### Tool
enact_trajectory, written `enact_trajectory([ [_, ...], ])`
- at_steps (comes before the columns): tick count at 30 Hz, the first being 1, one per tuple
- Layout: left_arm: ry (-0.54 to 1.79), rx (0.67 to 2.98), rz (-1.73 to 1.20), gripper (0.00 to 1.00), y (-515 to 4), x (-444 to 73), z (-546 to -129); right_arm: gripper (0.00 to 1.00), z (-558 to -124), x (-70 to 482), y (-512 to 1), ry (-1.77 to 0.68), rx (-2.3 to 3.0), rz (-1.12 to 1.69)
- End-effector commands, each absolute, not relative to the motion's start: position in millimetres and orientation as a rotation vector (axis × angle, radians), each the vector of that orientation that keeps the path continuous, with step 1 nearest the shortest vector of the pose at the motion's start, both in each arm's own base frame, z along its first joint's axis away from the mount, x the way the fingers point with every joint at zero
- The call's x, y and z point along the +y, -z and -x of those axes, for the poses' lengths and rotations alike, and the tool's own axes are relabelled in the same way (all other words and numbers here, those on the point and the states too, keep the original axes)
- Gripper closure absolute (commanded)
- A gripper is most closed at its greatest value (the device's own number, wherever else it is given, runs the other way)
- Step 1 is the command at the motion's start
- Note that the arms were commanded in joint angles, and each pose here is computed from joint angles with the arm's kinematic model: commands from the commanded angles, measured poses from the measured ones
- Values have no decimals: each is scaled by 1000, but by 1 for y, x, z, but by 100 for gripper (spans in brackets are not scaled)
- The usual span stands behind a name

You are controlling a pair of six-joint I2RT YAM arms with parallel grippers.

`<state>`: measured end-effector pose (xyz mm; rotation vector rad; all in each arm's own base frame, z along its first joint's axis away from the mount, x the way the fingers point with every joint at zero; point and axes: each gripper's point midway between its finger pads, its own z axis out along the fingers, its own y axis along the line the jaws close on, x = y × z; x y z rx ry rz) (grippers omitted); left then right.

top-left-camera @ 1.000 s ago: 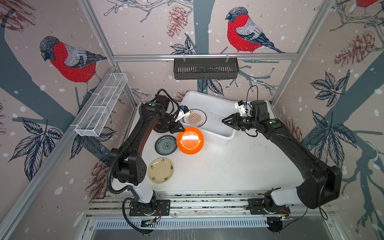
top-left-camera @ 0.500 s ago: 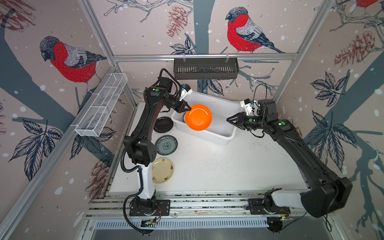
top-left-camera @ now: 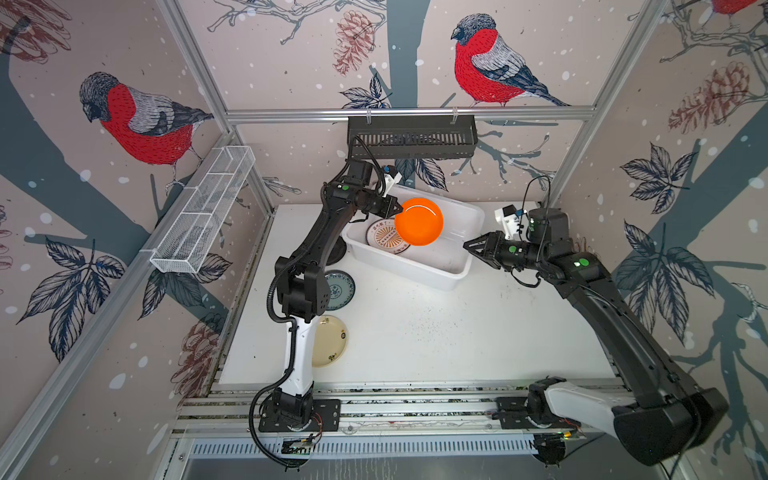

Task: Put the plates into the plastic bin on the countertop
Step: 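Carry the orange plate over the white bin with the left gripper, then lower the orange plate into the bin and open the left gripper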

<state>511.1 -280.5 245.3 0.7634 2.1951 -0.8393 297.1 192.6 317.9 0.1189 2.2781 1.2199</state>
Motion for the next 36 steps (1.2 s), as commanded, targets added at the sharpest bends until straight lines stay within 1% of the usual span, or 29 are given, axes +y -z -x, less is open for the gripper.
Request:
enact_trajectory([
  [1, 827, 2144, -688, 100, -243, -298, -534, 69, -296, 186, -320, -1202, 2270, -194],
  [10, 817, 2196, -694, 100, -181, -345, -541, 69, -290, 177, -319, -1173, 2274, -277],
  [13, 798, 2228, -691, 100, -160, -349, -543, 69, -288, 175, -316, -1173, 2272, -296],
  [16, 828, 2250, -691, 100, -145, -354, -542, 69, -288, 175, -312, -1175, 2273, -307],
  [25, 890, 2278, -745, 100, -115, -368, -532, 69, -297, 182, -297, -1199, 2294, -301],
  [36, 869, 2319, -772, 100, -89, -371, -530, 69, -298, 182, -290, -1208, 2293, -313],
])
